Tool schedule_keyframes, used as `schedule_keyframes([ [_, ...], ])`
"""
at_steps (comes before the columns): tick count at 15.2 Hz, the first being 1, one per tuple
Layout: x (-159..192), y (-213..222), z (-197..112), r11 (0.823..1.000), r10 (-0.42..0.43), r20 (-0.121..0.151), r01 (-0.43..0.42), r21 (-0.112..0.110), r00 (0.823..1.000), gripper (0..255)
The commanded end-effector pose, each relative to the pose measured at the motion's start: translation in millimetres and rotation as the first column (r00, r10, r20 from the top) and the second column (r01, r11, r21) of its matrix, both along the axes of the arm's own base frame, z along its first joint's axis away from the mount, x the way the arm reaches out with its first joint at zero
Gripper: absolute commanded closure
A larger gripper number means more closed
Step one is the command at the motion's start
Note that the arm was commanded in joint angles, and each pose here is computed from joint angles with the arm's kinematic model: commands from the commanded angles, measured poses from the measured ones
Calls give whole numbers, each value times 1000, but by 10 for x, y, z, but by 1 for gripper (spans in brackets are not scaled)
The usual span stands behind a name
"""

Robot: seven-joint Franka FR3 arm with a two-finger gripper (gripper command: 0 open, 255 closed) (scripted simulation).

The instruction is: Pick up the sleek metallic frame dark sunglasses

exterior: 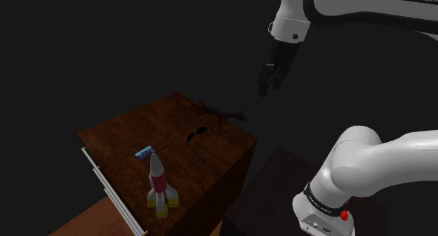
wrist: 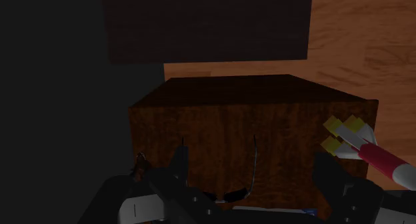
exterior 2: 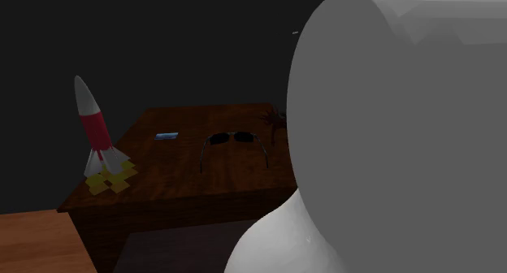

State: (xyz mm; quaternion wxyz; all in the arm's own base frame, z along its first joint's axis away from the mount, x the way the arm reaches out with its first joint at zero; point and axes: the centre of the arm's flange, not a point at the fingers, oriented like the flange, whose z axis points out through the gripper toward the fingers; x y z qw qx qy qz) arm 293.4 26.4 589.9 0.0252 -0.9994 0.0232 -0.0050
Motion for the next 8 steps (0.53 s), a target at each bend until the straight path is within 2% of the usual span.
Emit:
schedule_keyframes([
  [1,0,0,0,1000,0,0,0,0,1000,0],
  [8,458,224,-770,1000,-6,6,6,-12,1000,0],
])
